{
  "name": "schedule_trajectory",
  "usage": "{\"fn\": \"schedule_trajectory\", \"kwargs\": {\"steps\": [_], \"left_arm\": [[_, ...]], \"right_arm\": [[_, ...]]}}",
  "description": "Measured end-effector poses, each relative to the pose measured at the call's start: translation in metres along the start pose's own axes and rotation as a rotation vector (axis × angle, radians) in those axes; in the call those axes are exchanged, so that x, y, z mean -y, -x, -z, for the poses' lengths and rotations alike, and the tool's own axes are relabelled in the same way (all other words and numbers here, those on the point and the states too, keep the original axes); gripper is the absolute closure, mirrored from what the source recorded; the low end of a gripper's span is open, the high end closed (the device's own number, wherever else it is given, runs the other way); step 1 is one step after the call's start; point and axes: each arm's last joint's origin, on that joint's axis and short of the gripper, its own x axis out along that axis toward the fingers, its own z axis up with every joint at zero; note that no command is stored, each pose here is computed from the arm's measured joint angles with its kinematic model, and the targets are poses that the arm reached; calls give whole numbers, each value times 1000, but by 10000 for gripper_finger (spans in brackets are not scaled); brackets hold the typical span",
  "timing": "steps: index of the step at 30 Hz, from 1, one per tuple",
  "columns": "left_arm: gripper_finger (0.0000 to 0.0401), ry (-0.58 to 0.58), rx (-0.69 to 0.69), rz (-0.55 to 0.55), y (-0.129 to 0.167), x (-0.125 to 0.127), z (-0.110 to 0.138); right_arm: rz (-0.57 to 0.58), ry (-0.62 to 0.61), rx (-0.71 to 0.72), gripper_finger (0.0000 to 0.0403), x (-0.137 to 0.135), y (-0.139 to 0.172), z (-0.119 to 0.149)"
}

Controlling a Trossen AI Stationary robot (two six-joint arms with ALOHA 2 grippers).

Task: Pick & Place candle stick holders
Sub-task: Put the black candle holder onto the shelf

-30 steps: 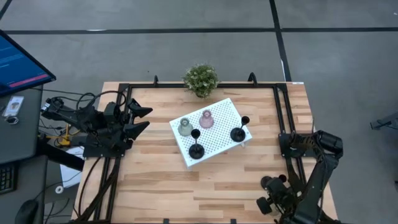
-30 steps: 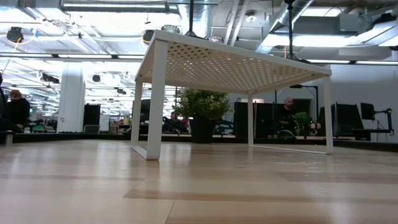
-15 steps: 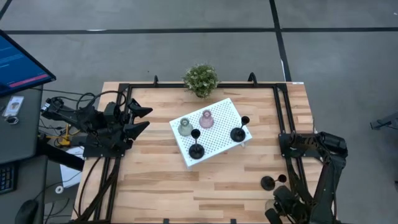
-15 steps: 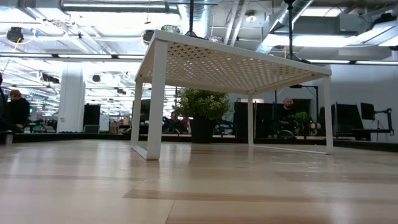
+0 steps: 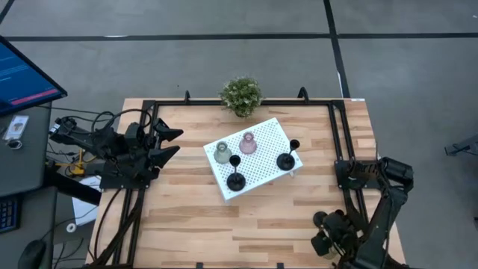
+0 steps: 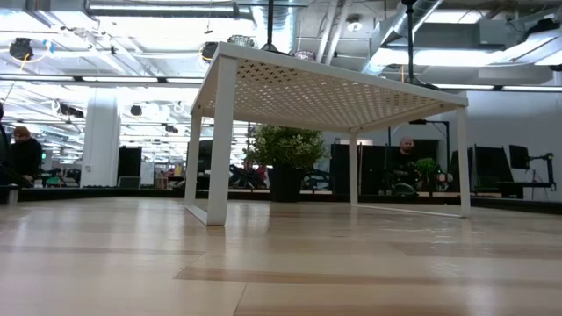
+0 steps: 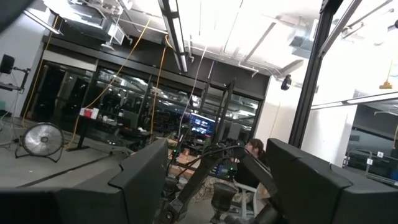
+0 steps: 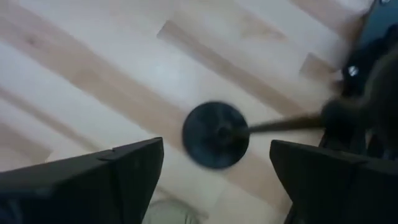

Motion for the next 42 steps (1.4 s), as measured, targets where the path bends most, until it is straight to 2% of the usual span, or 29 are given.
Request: {"fn": "schedule_trajectory", "kwargs": {"steps": [5, 8, 11, 16, 17, 30, 34, 37, 42], "left_arm": [[127, 1, 0, 0, 0, 0, 0], [127, 1, 0, -10, 0, 0, 0], [127, -1, 0, -13, 0, 0, 0], [127, -7, 1, -36, 0, -1, 0], [127, -8, 1, -36, 0, -1, 0], [127, -4, 5, -37, 0, -1, 0], [127, -3, 6, -37, 0, -1, -1], [127, -2, 7, -37, 0, -1, -1], [127, -2, 8, -37, 0, -1, -1]], "right_arm": [[10, 1, 54, 129, 4, -9, 0], [3, -4, 72, 155, 3, -11, -2], [-3, -5, 90, 213, 2, -13, -4], [6, 1, 104, 362, -1, -19, -9], [7, 9, 103, 381, -3, -20, -10], [-9, -7, 100, 399, -9, -16, -16], [-70, -13, 146, 400, -8, 2, -26], [-159, -42, 184, 400, -8, 17, -39], [-317, -84, 267, 400, -2, 46, -73]]}}
